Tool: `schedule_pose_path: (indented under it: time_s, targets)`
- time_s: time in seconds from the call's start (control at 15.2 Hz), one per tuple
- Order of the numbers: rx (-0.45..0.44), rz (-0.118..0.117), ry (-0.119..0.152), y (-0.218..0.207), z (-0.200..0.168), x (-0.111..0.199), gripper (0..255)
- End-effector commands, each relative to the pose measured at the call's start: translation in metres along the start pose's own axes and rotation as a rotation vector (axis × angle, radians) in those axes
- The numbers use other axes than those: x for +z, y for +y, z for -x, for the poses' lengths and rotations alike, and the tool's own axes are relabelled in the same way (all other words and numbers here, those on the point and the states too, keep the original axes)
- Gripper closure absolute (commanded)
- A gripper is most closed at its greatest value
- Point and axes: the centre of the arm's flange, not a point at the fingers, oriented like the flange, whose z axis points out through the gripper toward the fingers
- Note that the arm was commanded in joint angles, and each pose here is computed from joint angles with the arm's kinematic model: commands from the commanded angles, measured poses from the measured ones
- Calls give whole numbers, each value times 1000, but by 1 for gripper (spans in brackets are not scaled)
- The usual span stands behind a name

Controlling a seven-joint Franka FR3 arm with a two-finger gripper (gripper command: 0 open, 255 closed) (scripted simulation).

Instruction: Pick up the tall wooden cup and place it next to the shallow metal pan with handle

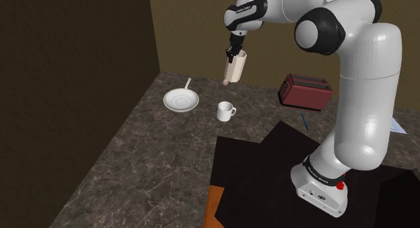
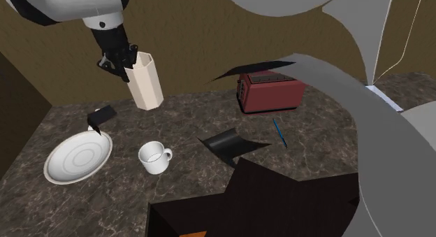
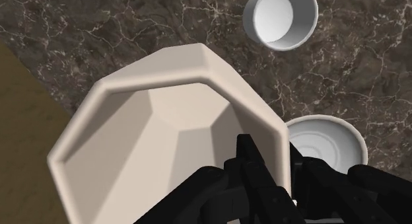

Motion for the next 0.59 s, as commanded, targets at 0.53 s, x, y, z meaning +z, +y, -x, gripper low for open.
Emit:
schedule_pose_path:
  time_s: [0.53]
  targets:
    - [0, 1, 1, -1, 4, 52, 255]
